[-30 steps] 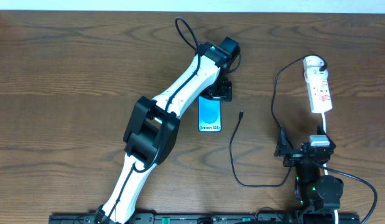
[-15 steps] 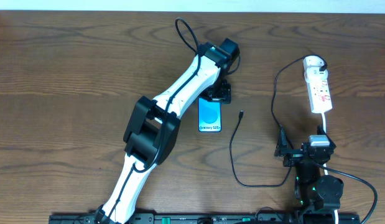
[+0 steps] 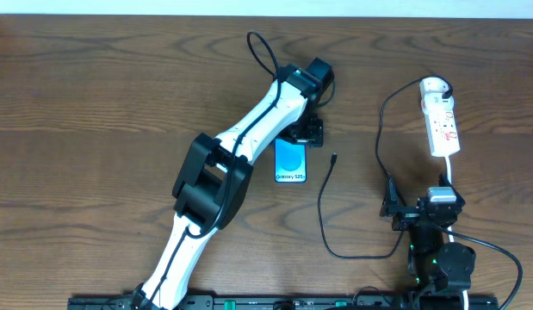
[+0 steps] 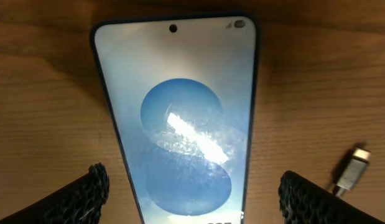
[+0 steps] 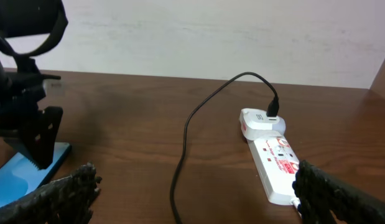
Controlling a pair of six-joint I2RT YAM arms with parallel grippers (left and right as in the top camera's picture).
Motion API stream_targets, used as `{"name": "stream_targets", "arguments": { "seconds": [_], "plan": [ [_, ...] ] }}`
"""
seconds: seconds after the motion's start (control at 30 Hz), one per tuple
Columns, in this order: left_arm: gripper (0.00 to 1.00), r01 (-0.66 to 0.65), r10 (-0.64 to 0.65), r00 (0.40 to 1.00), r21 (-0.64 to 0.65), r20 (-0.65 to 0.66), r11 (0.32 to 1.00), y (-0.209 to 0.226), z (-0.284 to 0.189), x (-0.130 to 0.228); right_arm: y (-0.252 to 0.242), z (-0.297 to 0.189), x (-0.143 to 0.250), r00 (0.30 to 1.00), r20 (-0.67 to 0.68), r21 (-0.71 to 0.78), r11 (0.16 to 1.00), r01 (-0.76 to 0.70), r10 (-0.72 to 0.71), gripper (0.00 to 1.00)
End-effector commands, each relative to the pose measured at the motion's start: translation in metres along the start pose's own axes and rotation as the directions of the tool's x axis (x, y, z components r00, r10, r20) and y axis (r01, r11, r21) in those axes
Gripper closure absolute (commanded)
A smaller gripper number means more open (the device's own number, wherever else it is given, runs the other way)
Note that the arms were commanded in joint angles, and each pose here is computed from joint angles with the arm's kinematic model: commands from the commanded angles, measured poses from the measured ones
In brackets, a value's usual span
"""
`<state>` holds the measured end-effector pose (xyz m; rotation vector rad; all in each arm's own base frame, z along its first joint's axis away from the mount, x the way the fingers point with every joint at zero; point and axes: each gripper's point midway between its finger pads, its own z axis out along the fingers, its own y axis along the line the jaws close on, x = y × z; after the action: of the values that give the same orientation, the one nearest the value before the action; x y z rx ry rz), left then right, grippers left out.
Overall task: Plug charger to phone and switch on socket
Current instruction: 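Lower the left gripper and close it on the phone's top edge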
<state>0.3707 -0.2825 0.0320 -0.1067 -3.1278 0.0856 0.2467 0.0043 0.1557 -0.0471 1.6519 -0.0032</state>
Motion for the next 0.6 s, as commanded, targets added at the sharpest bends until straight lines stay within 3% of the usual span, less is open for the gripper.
{"name": "stream_targets", "arguments": {
  "seconds": [0.0, 0.57],
  "plan": [
    [0.12, -0.004, 0.003, 0.999, -0.029, -0.040, 1.000, 0.005, 0.020, 0.009, 0.003, 0.000, 0.001, 1.000, -0.002, -0.010, 1.000, -0.009, 0.009, 0.01],
    [0.12, 0.055, -0.056, 0.998, -0.032, -0.022, 0.998, 0.009, 0.047, 0.010, 0.003, 0.000, 0.001, 1.000, -0.002, -0.010, 1.000, -0.009, 0.009, 0.01]
  ]
}}
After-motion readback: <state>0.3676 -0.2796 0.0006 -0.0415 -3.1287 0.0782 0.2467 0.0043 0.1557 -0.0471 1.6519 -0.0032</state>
